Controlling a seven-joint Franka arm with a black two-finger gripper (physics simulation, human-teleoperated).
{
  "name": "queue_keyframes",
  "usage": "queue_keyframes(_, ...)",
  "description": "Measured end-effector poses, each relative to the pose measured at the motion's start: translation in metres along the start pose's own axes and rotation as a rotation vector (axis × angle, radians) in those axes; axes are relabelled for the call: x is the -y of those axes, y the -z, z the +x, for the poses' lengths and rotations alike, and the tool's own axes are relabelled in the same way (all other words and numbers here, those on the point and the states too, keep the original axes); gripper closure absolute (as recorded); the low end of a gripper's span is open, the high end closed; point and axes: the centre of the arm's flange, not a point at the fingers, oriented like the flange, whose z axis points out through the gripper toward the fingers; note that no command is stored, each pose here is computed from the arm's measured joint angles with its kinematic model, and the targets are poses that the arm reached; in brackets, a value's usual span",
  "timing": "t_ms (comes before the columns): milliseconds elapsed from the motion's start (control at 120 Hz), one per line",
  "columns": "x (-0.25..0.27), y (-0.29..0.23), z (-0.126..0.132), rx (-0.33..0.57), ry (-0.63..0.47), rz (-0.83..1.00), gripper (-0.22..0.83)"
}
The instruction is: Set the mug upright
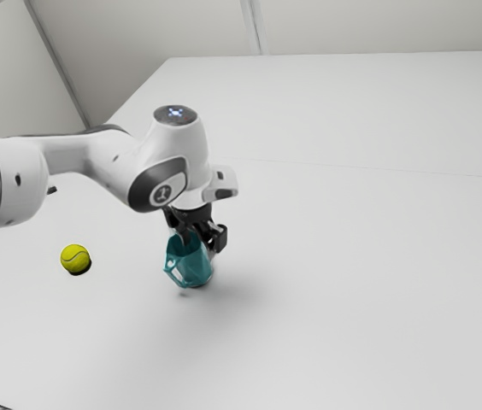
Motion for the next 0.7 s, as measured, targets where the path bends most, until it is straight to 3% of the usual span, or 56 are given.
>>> queue_keyframes(242, 0.045, 0.074, 0.066, -0.090, 0.086, -0.017, 0.07)
queue_keyframes(350, 0.096, 0.103, 0.054, -0.097, 0.151, -0.073, 0.04)
queue_keyframes(475, 0.127, 0.143, 0.033, -0.116, 0.153, -0.095, 0.02)
queue_keyframes(592, 0.157, 0.191, 0.035, -0.144, 0.146, -0.093, 0.01)
queue_keyframes(700, 0.168, 0.200, 0.036, -0.117, 0.122, -0.110, 0.01)
